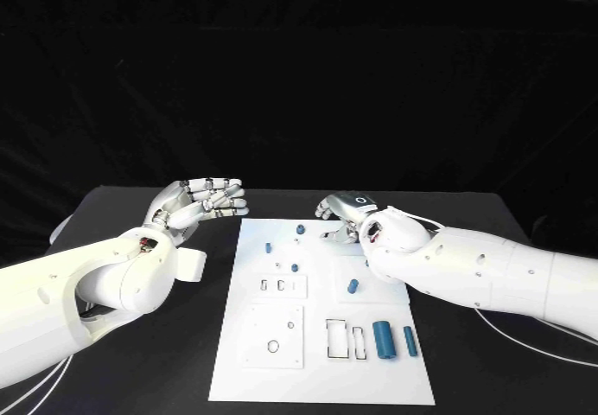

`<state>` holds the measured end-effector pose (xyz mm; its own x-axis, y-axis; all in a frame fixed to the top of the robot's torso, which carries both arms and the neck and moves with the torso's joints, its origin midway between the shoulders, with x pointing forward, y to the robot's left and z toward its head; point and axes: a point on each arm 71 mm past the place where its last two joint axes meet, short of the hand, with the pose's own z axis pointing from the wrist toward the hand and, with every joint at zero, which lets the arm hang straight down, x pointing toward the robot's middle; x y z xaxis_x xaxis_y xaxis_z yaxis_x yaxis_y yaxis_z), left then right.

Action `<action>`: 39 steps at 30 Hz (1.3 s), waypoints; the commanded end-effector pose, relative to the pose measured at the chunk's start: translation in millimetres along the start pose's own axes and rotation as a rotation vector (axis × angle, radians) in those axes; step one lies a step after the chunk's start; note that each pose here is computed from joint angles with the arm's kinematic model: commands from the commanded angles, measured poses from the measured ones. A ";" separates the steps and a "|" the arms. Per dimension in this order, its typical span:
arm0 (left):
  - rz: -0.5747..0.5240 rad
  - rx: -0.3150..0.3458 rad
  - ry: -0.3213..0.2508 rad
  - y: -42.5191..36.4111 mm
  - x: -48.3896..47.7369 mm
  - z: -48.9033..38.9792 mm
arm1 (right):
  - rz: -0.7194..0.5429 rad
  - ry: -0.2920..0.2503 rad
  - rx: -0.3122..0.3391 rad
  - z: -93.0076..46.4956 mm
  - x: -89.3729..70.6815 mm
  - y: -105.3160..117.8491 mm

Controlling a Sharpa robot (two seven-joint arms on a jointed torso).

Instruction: Assemble the parts on the task board

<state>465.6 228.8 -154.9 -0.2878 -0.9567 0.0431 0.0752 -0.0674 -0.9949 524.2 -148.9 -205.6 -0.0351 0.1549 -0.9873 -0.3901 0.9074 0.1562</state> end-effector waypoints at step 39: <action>-0.023 -0.003 0.014 1.0 -0.6 3.6 | 0.224 0.203 0.260 -17.2 -14.5 -71.2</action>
<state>469.4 230.5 -157.0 -0.2851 -0.9570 0.0541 0.0631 -0.0750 -0.9952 537.2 -223.0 -200.4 -0.2632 0.2997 -0.9170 -0.1165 0.9337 0.3386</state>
